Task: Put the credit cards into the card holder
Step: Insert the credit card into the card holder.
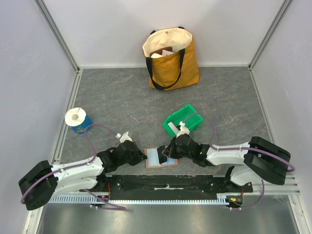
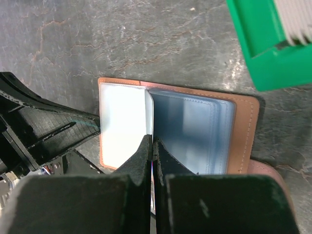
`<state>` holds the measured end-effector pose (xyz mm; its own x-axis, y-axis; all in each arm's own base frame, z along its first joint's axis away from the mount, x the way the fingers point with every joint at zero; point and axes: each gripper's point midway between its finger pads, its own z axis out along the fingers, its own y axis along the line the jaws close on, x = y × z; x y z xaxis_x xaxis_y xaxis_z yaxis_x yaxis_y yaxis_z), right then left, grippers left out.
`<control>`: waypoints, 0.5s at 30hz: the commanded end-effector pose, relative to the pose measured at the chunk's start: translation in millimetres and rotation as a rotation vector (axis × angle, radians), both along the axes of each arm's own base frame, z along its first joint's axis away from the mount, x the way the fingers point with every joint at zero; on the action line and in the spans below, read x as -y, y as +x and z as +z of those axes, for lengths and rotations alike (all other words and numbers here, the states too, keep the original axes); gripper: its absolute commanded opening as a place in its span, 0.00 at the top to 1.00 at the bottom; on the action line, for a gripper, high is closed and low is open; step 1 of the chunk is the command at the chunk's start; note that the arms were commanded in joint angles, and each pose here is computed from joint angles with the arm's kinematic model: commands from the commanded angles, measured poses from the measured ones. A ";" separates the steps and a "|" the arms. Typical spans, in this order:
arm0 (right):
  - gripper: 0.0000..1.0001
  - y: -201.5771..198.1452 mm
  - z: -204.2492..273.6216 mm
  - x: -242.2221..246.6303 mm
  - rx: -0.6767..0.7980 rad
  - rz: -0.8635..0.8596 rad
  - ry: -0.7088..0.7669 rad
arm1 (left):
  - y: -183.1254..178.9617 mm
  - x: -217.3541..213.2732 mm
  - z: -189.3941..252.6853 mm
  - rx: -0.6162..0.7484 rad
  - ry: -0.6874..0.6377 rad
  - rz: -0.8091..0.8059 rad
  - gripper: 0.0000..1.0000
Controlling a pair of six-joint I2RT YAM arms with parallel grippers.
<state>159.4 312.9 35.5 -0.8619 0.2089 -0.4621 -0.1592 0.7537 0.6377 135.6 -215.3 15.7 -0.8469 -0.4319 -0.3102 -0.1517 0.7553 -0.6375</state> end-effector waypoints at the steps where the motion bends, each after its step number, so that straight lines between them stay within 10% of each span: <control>1: 1.00 0.1 -9.2 7.0 -0.041 -0.076 0.045 | -12.3 -20.6 -26.8 -0.070 0.082 0.030 0.98; 15: 1.00 -18.8 -26.7 -0.1 -0.117 -0.007 0.072 | -11.5 -21.1 -28.5 -0.074 0.072 0.048 0.98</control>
<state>157.3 317.8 29.1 -0.8738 0.2955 -0.3862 -0.0893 0.6833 0.7247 135.5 -215.3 14.2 -0.8417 -0.4506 -0.2973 -0.1689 0.7428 -0.6478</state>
